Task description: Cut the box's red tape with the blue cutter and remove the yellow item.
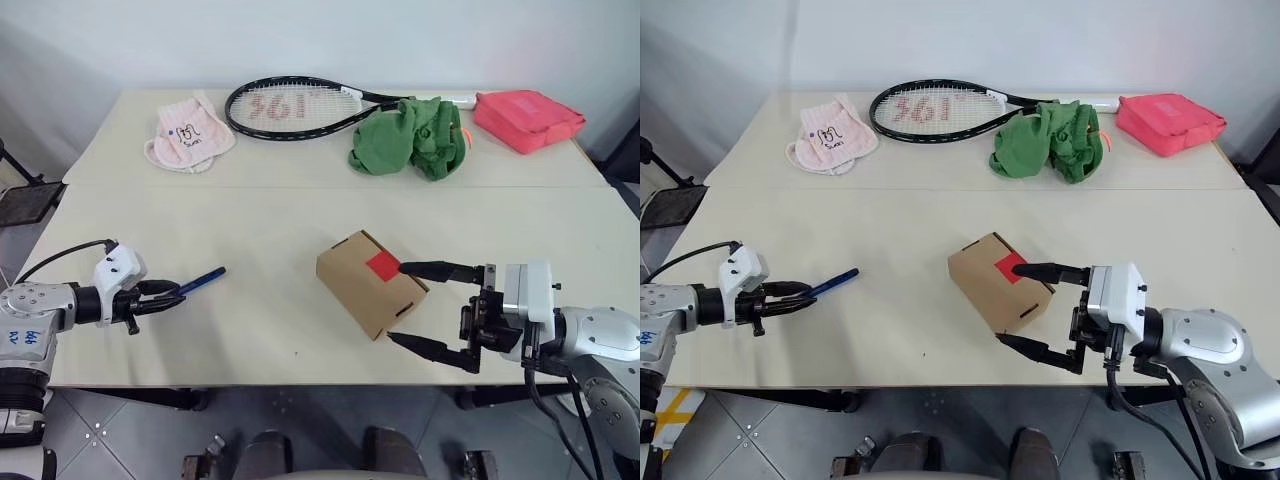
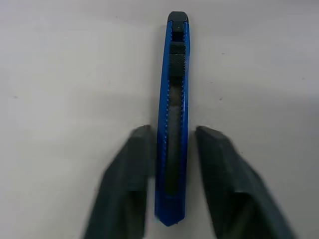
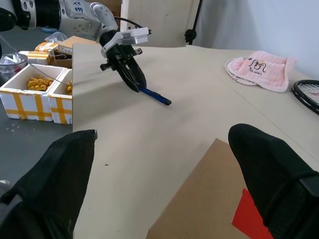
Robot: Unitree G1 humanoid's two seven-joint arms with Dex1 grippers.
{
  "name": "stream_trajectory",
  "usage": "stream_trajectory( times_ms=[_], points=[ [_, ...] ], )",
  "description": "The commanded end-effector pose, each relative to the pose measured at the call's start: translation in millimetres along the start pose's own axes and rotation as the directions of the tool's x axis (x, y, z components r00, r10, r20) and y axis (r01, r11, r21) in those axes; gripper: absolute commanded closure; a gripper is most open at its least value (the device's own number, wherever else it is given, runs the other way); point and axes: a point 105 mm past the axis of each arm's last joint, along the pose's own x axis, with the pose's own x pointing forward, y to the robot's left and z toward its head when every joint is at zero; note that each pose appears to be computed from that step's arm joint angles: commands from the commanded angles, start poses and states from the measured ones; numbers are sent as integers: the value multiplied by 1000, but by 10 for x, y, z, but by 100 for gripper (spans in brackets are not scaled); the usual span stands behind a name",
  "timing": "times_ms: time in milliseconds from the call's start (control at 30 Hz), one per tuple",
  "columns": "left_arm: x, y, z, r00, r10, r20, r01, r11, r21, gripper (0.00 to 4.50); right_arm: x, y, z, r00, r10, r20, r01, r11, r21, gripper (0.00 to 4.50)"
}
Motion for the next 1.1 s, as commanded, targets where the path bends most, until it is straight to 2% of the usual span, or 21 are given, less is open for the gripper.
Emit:
stream_trajectory(
  times_ms=[33,167,300,400,500,600,700,800,900,1000,1100],
  points=[
    [19,-63,-273,992,-15,-123,12,1000,-29,403,13,21,115,1000,15,22,-14,999,-39,0],
    [61,-71,-216,996,-14,-91,12,1000,-21,403,9,-2,114,1000,7,23,-6,999,-39,0],
    [135,-156,121,997,-71,2,71,996,60,403,-30,-22,58,1000,-6,0,6,1000,-20,0],
    [160,-344,290,984,-175,-1,174,974,147,403,-59,-19,39,1000,-3,-18,3,1000,-14,0],
    [244,-773,621,928,-369,-42,367,893,261,403,-106,20,40,999,6,-47,-5,1000,14,0],
    [350,-1105,799,877,-474,-78,476,836,272,403,-135,93,31,997,21,-76,-17,999,52,0],
    [544,-1379,849,851,-511,-122,524,810,263,403,-168,191,-78,987,18,-161,-1,995,103,0],
    [737,-1682,846,824,-542,-168,567,785,251,403,-234,264,-244,959,-36,-282,76,988,133,0],
    [806,-1944,836,784,-583,-215,621,737,266,403,-282,389,-291,948,-40,-317,110,972,206,0],
    [921,-2030,891,799,-562,-216,602,753,266,403,-329,498,-356,927,-24,-375,124,962,245,64],
    [989,-2076,928,806,-547,-227,591,769,244,403,-348,573,-459,898,-15,-439,144,954,262,169]
  ],
)
